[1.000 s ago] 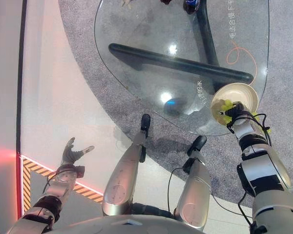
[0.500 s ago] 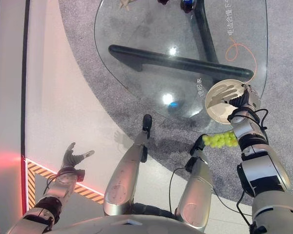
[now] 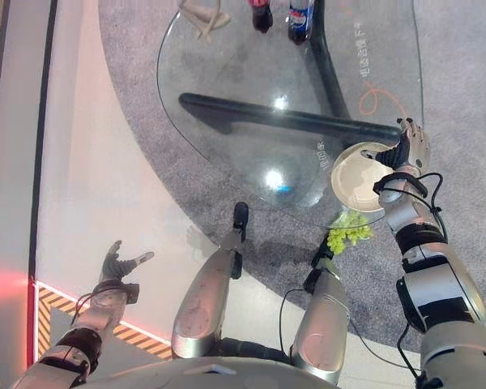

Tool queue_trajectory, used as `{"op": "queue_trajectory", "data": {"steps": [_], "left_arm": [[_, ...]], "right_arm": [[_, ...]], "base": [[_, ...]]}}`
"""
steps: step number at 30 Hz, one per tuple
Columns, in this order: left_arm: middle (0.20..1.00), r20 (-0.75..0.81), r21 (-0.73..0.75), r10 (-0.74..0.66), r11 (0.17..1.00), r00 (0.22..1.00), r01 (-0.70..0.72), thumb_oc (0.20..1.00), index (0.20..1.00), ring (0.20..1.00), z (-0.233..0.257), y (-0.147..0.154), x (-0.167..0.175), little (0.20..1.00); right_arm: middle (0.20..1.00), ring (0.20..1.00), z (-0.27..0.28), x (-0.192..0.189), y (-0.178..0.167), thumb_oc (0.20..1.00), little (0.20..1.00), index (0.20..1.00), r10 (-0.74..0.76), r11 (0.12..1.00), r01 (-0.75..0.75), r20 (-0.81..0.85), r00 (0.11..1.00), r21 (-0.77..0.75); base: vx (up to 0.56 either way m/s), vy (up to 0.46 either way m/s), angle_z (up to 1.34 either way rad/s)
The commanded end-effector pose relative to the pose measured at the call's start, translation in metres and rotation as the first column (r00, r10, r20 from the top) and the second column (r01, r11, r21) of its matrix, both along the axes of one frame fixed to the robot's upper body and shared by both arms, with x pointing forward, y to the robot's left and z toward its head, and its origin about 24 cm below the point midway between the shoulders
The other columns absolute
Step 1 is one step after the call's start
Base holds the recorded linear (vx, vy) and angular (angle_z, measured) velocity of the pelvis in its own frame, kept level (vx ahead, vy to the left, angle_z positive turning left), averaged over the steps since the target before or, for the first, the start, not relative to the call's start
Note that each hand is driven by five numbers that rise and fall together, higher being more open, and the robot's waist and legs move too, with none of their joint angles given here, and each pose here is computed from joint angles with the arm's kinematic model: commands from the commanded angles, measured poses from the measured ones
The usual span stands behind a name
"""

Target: Pick up fruits into the plate

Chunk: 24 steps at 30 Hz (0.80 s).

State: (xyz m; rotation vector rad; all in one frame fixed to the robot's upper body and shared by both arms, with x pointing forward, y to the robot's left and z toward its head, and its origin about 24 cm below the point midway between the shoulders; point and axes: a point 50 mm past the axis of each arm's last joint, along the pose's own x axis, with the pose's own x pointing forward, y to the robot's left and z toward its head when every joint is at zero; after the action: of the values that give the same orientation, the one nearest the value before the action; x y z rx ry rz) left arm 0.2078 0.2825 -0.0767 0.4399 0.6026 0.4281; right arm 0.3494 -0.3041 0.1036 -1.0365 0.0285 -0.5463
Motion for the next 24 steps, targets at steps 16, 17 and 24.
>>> {"op": "queue_trajectory", "data": {"steps": [16, 17, 24], "left_arm": [[1.000, -0.463, -0.065, -0.096, 0.995, 0.881, 0.075, 1.000, 1.000, 1.000, -0.054, -0.003, -0.068, 1.000], [1.000, -0.479, -0.071, -0.102, 0.994, 0.872, 0.077, 1.000, 1.000, 1.000, -0.056, -0.004, -0.070, 1.000], [1.000, -0.521, -0.087, -0.136, 0.990, 0.843, 0.107, 1.000, 1.000, 1.000, -0.064, -0.016, -0.076, 1.000]], "right_arm": [[1.000, 1.000, -0.202, -0.148, 0.039, 1.000, 1.000, 1.000, 0.303, 0.795, 0.165, -0.617, 0.726, 0.584], [1.000, 1.000, -0.212, -0.161, 0.041, 1.000, 1.000, 1.000, 0.302, 0.778, 0.214, -0.649, 0.698, 0.591], [1.000, 1.000, -0.251, -0.230, 0.048, 1.000, 1.000, 1.000, 0.304, 0.701, 0.454, -0.806, 0.508, 0.550]], "base": [[0.13, 0.025, -0.14], [0.17, 0.015, -0.26], [0.10, 0.017, -0.17]]}}
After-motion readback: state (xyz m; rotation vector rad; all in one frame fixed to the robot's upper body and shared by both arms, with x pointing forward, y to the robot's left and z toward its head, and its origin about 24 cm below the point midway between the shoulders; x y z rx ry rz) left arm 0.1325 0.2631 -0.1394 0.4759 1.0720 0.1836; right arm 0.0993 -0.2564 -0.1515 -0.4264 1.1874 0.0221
